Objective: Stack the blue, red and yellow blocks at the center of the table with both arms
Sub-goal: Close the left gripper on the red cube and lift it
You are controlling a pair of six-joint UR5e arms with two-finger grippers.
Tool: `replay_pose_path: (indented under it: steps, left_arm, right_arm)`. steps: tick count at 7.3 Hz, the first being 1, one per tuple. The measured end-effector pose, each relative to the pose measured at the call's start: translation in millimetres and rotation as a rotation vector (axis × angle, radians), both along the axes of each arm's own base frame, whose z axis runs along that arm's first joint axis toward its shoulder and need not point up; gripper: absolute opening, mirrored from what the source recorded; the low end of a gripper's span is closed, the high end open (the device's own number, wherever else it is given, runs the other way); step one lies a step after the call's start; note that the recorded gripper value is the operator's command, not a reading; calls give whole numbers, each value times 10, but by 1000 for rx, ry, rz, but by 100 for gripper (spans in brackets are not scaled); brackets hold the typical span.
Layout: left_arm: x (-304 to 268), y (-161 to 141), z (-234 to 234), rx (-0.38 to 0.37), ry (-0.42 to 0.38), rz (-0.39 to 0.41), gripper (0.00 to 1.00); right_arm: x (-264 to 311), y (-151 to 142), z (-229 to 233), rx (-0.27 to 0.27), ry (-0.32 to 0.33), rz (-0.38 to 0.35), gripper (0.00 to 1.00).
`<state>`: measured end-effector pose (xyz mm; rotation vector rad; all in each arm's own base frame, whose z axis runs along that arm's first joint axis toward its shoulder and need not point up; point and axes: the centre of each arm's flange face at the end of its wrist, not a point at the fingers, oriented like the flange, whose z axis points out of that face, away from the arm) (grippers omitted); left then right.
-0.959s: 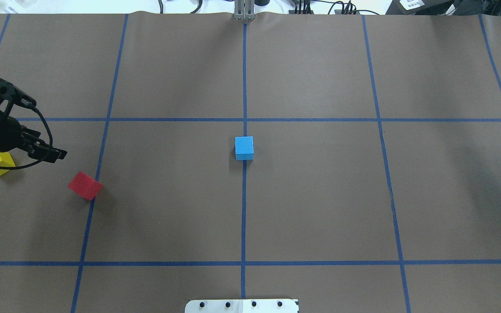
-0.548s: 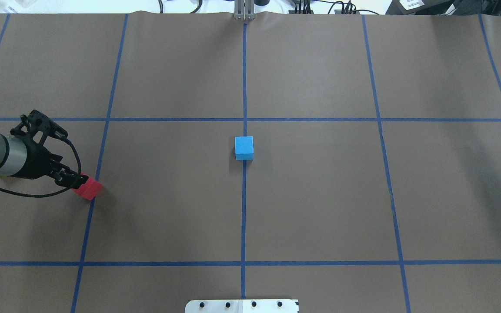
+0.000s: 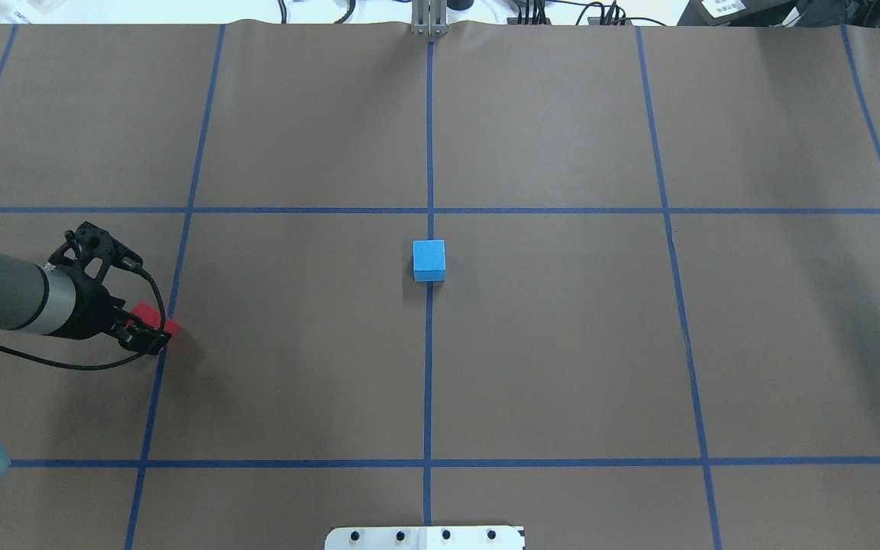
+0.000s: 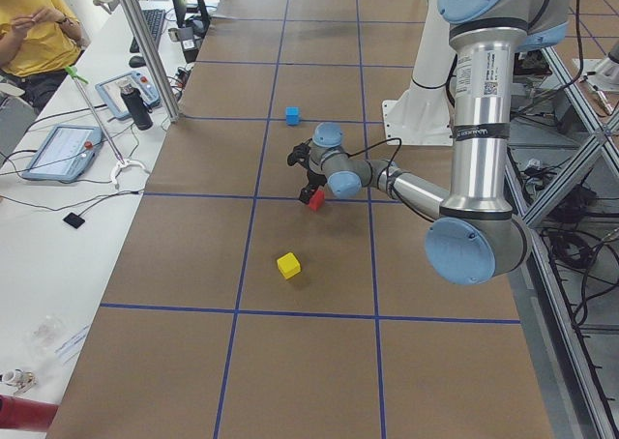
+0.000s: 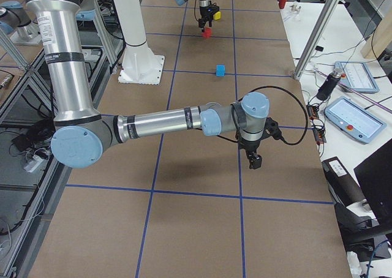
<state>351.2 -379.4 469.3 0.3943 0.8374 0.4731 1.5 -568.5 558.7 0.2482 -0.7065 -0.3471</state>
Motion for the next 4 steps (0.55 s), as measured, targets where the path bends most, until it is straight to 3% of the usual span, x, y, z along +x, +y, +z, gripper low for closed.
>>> replay_pose_path:
  steps: [1, 2, 4]
  left_arm:
    - [84, 51, 29, -10, -7, -3, 53]
    - [126, 73, 65, -16, -14, -5, 1]
    - [136, 67, 53, -10, -16, -11, 0]
  right_arm:
    - [-1, 4, 8, -2, 0, 0, 100]
    - [-2, 6, 12, -3, 0, 0, 100]
    - [-3, 4, 10, -3, 0, 1, 100]
